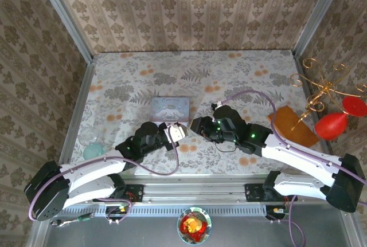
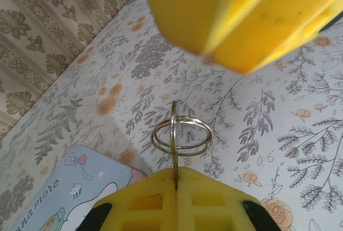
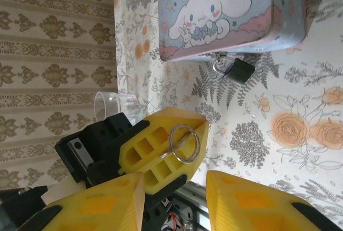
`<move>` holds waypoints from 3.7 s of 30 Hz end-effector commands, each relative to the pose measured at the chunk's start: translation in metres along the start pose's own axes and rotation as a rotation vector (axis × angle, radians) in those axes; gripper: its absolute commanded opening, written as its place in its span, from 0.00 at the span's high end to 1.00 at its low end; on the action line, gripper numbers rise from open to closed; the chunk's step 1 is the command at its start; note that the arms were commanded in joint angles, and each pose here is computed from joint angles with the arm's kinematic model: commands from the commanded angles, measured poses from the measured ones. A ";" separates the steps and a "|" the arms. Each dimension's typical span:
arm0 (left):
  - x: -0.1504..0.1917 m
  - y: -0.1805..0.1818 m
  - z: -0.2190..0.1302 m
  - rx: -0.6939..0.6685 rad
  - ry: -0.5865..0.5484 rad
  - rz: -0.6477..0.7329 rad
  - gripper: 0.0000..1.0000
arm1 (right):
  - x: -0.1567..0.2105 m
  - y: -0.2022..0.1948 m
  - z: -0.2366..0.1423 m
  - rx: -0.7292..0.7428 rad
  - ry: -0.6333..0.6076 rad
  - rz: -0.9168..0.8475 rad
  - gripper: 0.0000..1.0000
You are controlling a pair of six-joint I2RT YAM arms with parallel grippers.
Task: Unlock the padlock with the key
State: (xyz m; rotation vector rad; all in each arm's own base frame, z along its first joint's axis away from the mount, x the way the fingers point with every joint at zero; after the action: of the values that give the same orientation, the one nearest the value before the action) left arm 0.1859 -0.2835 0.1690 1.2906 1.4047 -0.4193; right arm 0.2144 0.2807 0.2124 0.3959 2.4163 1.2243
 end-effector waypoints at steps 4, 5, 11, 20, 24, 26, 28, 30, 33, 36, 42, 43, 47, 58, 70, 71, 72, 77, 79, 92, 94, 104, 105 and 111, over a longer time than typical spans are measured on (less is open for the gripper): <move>-0.014 -0.014 0.001 0.077 -0.044 0.053 1.00 | 0.002 0.001 0.007 -0.003 0.030 0.049 0.65; -0.014 -0.015 0.001 0.082 -0.045 0.056 1.00 | 0.003 -0.001 0.008 0.004 0.033 0.054 0.66; -0.013 -0.016 0.003 0.083 -0.044 0.053 1.00 | 0.009 -0.008 0.016 0.018 0.057 0.068 0.67; -0.012 -0.016 0.006 0.082 -0.034 0.057 1.00 | 0.013 -0.015 0.027 0.037 0.083 0.070 0.77; -0.011 -0.016 0.007 0.079 -0.028 0.056 1.00 | 0.013 -0.022 0.028 0.052 0.073 0.072 0.80; -0.011 -0.015 0.007 0.076 -0.030 0.055 1.00 | 0.012 -0.026 0.028 0.061 0.065 0.074 0.83; -0.010 -0.015 0.007 0.073 -0.027 0.054 1.00 | 0.012 -0.027 0.027 0.060 0.062 0.072 0.87; -0.011 -0.014 0.007 0.069 -0.026 0.054 1.00 | 0.011 -0.026 0.027 0.056 0.059 0.065 0.90; -0.011 -0.014 0.007 0.068 -0.027 0.053 1.00 | 0.010 -0.024 0.027 0.050 0.057 0.053 0.94; -0.011 -0.012 0.007 0.059 -0.025 0.046 1.00 | 0.009 -0.020 0.026 0.037 0.052 0.033 1.00; -0.019 0.001 -0.006 -0.021 -0.060 -0.045 0.69 | -0.009 -0.023 0.015 0.021 -0.036 -0.043 1.00; -0.024 0.005 -0.012 -0.041 -0.086 -0.093 0.64 | -0.014 -0.026 0.011 0.012 -0.062 -0.052 1.00; -0.036 0.035 -0.038 -0.148 -0.191 -0.481 0.47 | -0.029 -0.022 0.001 -0.094 -0.160 -0.104 1.00; -0.036 0.061 -0.021 0.013 -0.391 -1.505 0.54 | -0.028 0.011 -0.002 -0.363 -0.289 -0.156 1.00; -0.063 0.051 0.006 0.202 -0.476 -1.610 0.61 | -0.028 0.010 -0.006 -0.412 -0.343 -0.106 1.00; -0.064 0.051 0.007 0.211 -0.483 -1.611 0.62 | -0.028 0.010 -0.005 -0.409 -0.342 -0.108 1.00; -0.065 0.051 0.008 0.217 -0.489 -1.611 0.63 | -0.028 0.010 -0.005 -0.407 -0.340 -0.108 1.00; -0.073 0.050 0.008 0.245 -0.501 -1.590 0.68 | -0.027 0.009 -0.003 -0.405 -0.340 -0.110 1.00; -0.077 0.050 0.008 0.257 -0.505 -1.579 0.69 | -0.027 0.008 -0.003 -0.401 -0.341 -0.109 1.00; -0.086 0.049 0.006 0.282 -0.516 -1.539 0.88 | -0.028 0.006 0.000 -0.384 -0.352 -0.109 1.00; -0.086 0.050 0.006 0.279 -0.516 -1.534 0.90 | -0.029 0.006 0.001 -0.383 -0.353 -0.108 1.00; -0.076 0.053 0.006 0.225 -0.489 -1.502 1.00 | -0.030 -0.001 0.000 -0.311 -0.345 -0.141 0.56; -0.072 0.055 0.005 0.206 -0.480 -1.500 1.00 | -0.032 -0.006 -0.001 -0.271 -0.347 -0.159 0.48; -0.067 0.056 0.004 0.174 -0.419 -1.477 1.00 | -0.038 -0.006 -0.009 -0.336 -0.296 -0.191 0.38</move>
State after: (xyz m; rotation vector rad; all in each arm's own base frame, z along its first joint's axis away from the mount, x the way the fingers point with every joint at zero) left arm 0.2219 -0.2945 0.2381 -0.0593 1.7450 -1.7101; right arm 0.2462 0.2526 0.2091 0.3021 1.9329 1.2929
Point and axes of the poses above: each hand's point on the last joint's axis, 136 mm out from that joint toward the fingers, its own z axis out along the fingers, its own y axis along the line the jaws close on, x = y × z, the point moved 1 cm from there along -z, back along the fingers, and after that the axes turned 1 degree about z, right-handed, at the moved point
